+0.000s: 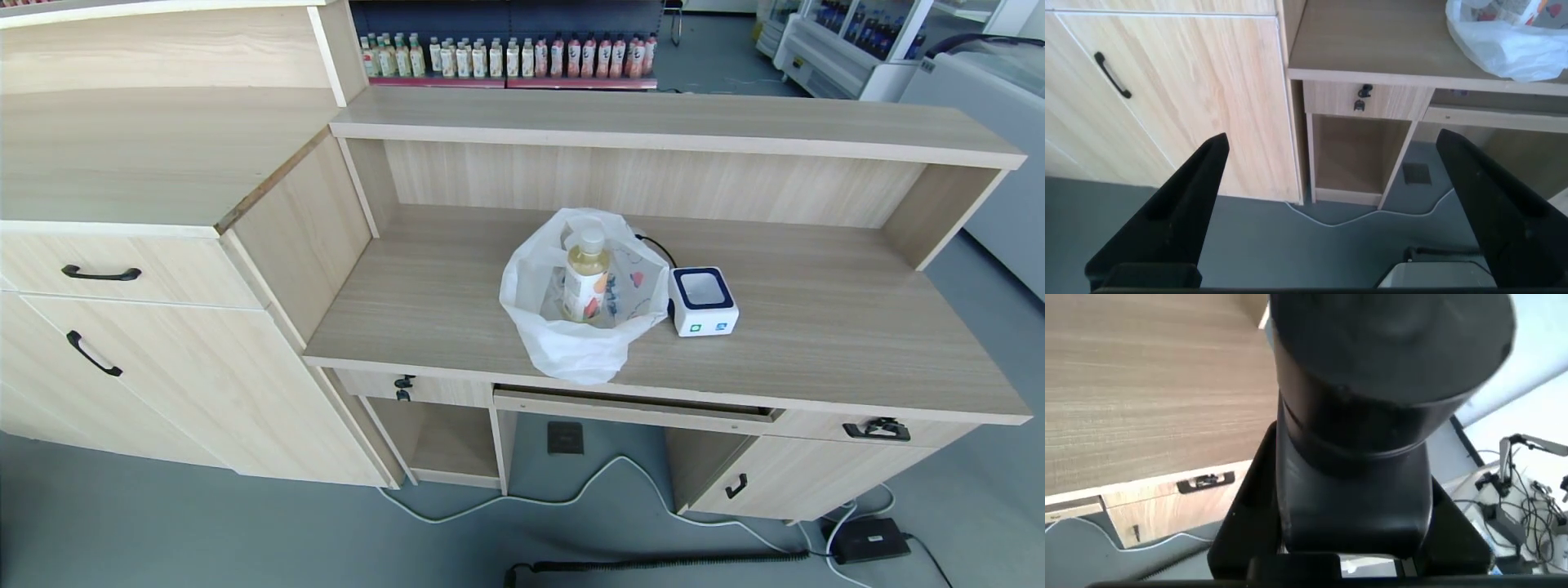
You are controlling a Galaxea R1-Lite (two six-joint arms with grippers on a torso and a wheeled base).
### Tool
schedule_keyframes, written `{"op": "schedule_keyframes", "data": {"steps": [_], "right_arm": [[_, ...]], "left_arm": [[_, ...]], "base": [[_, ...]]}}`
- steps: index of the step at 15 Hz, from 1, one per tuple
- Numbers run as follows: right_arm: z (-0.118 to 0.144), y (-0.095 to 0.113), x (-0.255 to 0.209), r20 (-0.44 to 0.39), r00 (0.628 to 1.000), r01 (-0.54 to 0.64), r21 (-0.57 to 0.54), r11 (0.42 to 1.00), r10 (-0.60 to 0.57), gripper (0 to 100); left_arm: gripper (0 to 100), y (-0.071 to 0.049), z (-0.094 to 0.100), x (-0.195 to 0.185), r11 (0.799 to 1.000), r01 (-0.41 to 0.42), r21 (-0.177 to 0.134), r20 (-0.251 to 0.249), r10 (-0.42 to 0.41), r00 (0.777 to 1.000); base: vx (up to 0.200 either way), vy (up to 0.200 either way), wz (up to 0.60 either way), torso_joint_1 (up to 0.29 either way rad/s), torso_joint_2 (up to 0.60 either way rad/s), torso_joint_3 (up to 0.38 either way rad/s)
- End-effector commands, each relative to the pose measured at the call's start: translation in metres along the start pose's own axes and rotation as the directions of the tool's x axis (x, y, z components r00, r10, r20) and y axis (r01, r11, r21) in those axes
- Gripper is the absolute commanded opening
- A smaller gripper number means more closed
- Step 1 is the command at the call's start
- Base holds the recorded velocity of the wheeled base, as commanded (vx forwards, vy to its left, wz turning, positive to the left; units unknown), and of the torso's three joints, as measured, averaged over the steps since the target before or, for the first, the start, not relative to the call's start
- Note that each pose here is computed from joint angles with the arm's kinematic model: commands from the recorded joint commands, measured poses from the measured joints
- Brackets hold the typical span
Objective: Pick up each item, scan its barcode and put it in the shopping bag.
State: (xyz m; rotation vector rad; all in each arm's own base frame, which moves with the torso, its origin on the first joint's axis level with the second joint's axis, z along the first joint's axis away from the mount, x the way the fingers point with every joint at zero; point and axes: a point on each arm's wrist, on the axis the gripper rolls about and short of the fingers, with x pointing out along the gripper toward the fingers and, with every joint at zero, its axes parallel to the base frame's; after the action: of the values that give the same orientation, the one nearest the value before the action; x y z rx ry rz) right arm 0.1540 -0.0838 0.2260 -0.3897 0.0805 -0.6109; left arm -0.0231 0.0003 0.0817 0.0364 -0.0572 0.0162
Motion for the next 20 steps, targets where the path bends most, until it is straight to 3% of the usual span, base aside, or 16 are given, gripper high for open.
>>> {"op": "schedule_keyframes", "data": {"steps": [1,5,8,10,11,12,15,16,18,20], "right_arm": [[-0.003,0.009,0.041,0.019,0.997,-0.08,-0.017,0.997,0.08,0],[-0.007,0.018,0.066,0.038,0.981,-0.191,-0.043,0.981,0.193,0],[0.007,0.014,0.064,0.116,0.962,-0.243,-0.032,0.969,0.246,0],[0.022,0.013,0.073,0.179,0.919,-0.371,0.093,0.924,0.351,0],[0.025,0.013,0.077,0.181,0.909,-0.398,0.106,0.911,0.376,0],[0.029,0.014,0.095,0.15,0.884,-0.466,0.199,0.862,0.443,0],[0.033,0.021,0.134,0.108,0.871,-0.463,0.509,0.725,0.48,0],[0.03,0.028,0.147,0.069,0.861,-0.449,0.568,0.689,0.504,0],[0.017,0.037,0.163,-0.009,0.842,-0.418,0.622,0.662,0.54,0],[-0.006,0.056,0.172,-0.034,0.773,-0.466,0.647,0.603,0.633,0]], "left_arm": [[100,0.0,0.0,0.0,1.0,0.0,0.0,0.001,0.0,1.0],[100,0.0,0.0,0.0,1.0,0.0,0.0,0.001,0.0,1.0],[100,0.0,0.0,0.0,1.0,0.0,0.0,0.001,0.0,1.0],[100,0.0,0.0,0.0,1.0,0.0,0.0,0.001,0.0,1.0],[100,0.0,0.0,0.0,1.0,0.0,0.0,0.001,0.0,1.0],[100,0.0,0.0,0.0,1.0,0.0,0.0,0.001,0.0,1.0],[100,0.0,0.0,0.0,1.0,0.0,0.0,0.001,0.0,1.0],[100,0.0,0.0,0.0,1.0,0.0,0.0,0.001,0.0,1.0],[100,0.0,0.0,0.0,1.0,0.0,0.0,0.001,0.0,1.0],[100,0.0,0.0,0.0,1.0,0.0,0.0,0.001,0.0,1.0]], "base": [[0.0,0.0,0.0,0.0,0.0,0.0],[0.0,0.0,0.0,0.0,0.0,0.0],[0.0,0.0,0.6,0.004,0.0,0.004],[0.0,0.0,0.3,0.004,0.0,0.001],[0.0,0.0,0.0,0.0,0.0,0.0],[0.0,0.0,0.0,0.0,0.0,0.0],[0.0,0.0,0.0,0.0,0.0,0.0],[0.0,0.0,0.0,0.0,0.0,0.0],[0.0,0.0,0.0,0.0,0.0,0.0],[0.0,0.0,0.0,0.0,0.0,0.0]]}}
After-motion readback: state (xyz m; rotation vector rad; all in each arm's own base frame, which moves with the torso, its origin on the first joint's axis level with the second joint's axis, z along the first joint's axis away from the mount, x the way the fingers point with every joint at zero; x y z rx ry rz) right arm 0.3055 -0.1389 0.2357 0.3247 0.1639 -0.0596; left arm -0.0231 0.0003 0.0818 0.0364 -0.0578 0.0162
